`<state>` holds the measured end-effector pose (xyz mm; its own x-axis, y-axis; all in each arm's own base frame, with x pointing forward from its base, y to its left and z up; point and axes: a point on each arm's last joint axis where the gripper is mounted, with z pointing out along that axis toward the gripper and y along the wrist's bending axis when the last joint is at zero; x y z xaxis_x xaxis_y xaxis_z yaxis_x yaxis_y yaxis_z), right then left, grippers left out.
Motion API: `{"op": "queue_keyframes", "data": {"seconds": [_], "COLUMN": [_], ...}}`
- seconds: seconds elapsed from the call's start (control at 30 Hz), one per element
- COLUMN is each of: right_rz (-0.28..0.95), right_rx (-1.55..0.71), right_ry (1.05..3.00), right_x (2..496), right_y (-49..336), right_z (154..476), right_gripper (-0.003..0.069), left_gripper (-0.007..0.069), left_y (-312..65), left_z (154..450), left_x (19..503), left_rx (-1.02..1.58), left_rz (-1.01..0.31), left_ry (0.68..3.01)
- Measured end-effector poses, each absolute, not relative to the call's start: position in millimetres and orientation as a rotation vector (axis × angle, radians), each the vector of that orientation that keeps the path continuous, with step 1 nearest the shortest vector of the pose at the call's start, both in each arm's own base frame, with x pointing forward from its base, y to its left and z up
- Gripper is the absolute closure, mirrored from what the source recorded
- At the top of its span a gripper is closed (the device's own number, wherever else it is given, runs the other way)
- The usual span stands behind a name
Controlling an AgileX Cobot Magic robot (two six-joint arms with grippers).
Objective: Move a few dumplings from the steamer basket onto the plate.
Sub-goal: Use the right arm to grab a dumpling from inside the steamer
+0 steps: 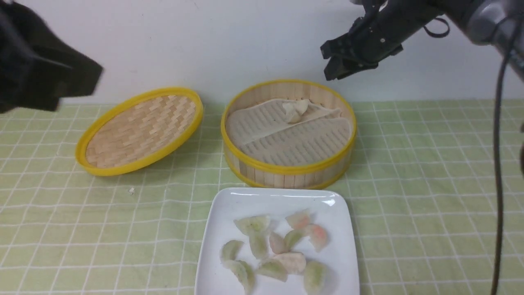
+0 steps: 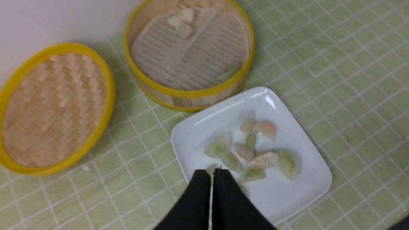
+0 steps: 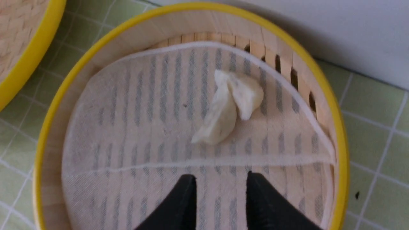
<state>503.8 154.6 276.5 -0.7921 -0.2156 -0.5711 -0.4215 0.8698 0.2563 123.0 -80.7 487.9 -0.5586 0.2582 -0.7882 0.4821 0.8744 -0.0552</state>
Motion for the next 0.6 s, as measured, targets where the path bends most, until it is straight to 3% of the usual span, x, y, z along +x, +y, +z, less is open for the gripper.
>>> {"op": "queue_keyframes", "data": {"seconds": [0.3,0.6], "right_rz": [0.494,0.422], "right_rx": [-0.481,-0.544], "right_ry": [2.43,2.397], "right_x": [536.6,545.0], "right_y": [184.3,202.0], "right_z": [208.5,161.5], "right_gripper": [0.0153,0.0102], "left_gripper": [0.0631,0.0631], "left_y": [-49.4,-47.6], "left_z": [502.6,503.2], "left_x": [89.0,86.9], "left_rx": [0.447,0.457], "left_rz": [-0.312,-0.304], "left_ry": [2.083,2.075]}}
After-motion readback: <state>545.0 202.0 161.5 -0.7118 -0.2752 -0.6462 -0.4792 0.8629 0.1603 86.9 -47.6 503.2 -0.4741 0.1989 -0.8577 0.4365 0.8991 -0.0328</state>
